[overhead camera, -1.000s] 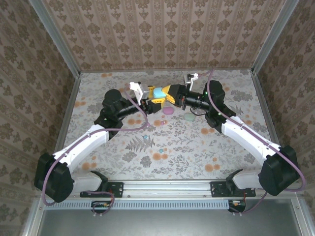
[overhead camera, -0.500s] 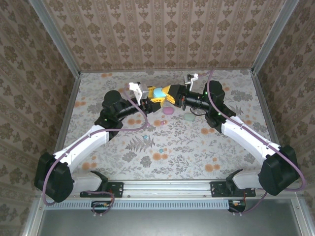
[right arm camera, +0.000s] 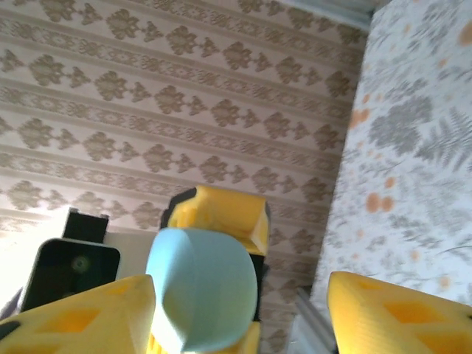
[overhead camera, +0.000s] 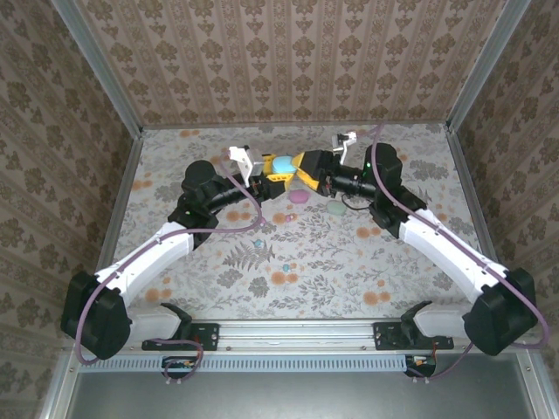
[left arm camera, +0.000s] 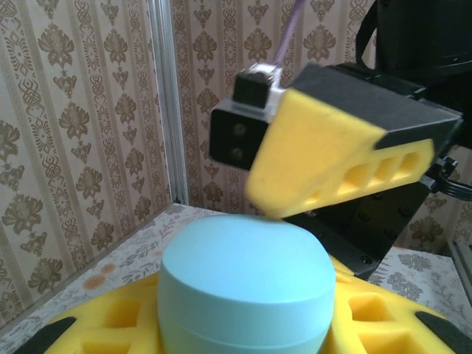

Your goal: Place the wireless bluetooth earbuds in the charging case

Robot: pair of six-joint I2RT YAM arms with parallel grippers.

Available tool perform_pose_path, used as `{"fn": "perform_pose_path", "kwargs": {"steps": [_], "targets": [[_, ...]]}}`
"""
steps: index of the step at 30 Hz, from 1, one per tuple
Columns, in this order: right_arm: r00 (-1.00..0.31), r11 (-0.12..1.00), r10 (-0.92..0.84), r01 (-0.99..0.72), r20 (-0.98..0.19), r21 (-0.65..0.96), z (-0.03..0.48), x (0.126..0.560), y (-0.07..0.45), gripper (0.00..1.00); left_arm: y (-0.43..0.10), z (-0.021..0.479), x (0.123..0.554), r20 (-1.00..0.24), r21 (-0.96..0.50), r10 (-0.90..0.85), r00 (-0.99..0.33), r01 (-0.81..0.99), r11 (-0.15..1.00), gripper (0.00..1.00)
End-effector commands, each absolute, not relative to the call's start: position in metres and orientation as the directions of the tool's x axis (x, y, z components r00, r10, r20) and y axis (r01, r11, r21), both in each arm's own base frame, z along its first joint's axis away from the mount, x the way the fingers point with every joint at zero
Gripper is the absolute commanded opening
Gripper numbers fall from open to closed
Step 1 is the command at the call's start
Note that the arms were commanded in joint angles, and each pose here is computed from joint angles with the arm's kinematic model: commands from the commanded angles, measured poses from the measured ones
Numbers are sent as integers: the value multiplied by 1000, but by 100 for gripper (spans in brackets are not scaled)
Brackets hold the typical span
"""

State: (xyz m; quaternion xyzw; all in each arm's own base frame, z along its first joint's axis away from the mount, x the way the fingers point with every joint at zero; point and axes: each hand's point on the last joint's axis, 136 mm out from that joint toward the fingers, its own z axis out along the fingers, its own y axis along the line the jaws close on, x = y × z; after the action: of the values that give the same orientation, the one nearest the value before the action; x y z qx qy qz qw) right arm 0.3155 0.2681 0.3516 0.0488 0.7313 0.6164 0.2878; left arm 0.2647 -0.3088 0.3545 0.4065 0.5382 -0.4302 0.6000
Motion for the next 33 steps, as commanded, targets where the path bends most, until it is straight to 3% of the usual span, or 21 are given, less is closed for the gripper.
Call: {"fn": "perform_pose_path", "kwargs": {"steps": [1,6,25,33], "targets": [[-678,410,408,-463,-612,786,370,307,245,68,-310,362,261,-991,13,-121,49,959,285,32],[-633,510,336,-501,-698,699,358,303,238,67,-311,363,259,-990,-12,-139,26,964,267,32],[-692,402,235,-571,-683,716,369,300,269,67,-313,363,261,-991,-31,-135,5,964,264,32],[-700,437,196,-564,-686,700,356,296,266,67,-312,364,262,-990,-35,-139,2,963,268,32]]}}
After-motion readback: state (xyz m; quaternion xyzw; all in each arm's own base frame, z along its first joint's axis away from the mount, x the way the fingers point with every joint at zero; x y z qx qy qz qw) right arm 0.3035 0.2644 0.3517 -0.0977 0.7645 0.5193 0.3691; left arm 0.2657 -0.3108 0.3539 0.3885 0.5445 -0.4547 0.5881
